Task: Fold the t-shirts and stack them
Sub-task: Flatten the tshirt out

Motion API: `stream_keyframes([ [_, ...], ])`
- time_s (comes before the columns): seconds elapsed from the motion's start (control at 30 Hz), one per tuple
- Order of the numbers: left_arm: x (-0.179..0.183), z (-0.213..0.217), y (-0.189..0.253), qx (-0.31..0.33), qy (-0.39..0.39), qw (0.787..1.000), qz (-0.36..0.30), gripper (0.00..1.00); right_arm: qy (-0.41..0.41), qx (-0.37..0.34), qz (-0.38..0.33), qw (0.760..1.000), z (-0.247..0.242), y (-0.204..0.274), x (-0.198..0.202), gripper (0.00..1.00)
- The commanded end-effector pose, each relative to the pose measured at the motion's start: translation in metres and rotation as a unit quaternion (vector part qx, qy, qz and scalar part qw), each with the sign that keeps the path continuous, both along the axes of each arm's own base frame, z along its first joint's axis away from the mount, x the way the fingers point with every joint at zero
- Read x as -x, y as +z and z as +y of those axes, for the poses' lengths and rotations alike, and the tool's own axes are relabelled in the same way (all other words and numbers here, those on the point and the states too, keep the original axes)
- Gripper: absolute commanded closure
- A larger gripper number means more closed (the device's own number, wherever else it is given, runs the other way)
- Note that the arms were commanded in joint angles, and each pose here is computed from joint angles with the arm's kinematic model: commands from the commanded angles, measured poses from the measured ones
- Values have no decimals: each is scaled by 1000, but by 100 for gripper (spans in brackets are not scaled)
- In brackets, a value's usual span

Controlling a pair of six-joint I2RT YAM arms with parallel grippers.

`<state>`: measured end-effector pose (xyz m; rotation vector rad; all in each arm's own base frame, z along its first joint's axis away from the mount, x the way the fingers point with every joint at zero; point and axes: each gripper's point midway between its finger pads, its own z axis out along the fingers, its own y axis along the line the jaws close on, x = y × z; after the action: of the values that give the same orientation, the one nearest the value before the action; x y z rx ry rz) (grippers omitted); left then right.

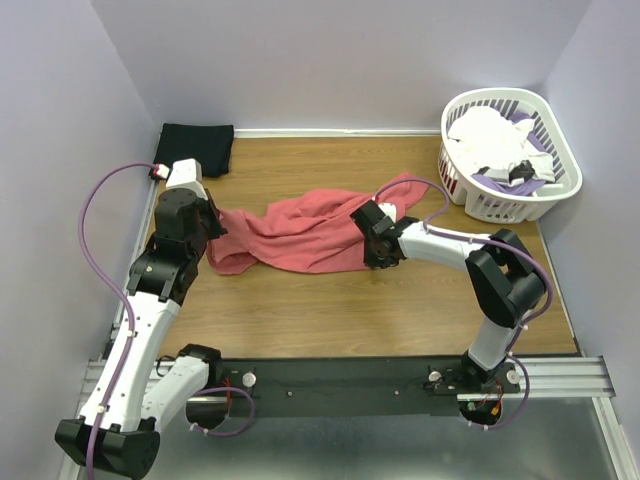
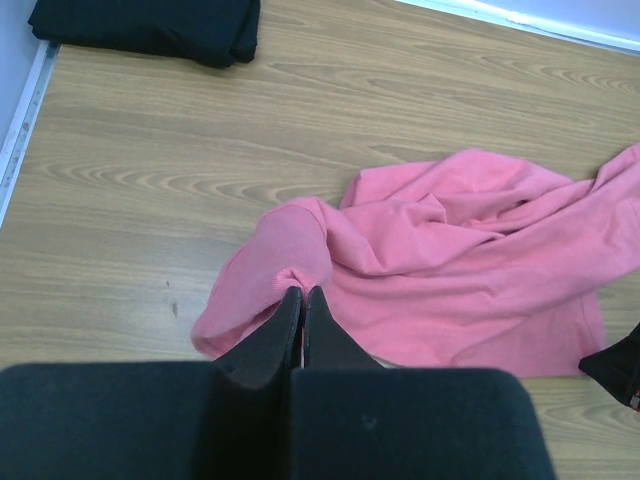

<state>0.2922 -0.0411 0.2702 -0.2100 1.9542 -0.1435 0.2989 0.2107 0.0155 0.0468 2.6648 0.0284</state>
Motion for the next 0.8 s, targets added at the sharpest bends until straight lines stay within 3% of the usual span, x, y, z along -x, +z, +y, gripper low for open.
stream_keyframes([
  [0.0,2,0,5,4,-5,1000,-13,100,-10,107,66,992,-49,-44,36,82],
  [0.17,-2,1,3,5,4,1000,-13,100,-1,111,43,993,-46,-33,23,98],
  [0.3,-19,8,4,-4,32,999,-15,100,4,120,-6,993,-45,-2,-9,99],
  [0.43,-50,14,28,-10,54,998,-19,100,-16,158,-86,984,-63,62,-68,99],
  [0.57,-93,23,101,-3,73,995,-61,100,-69,154,-215,962,-89,188,-144,99],
  [0.77,-99,40,239,24,102,977,-186,100,-113,172,-374,904,-124,366,-172,99],
])
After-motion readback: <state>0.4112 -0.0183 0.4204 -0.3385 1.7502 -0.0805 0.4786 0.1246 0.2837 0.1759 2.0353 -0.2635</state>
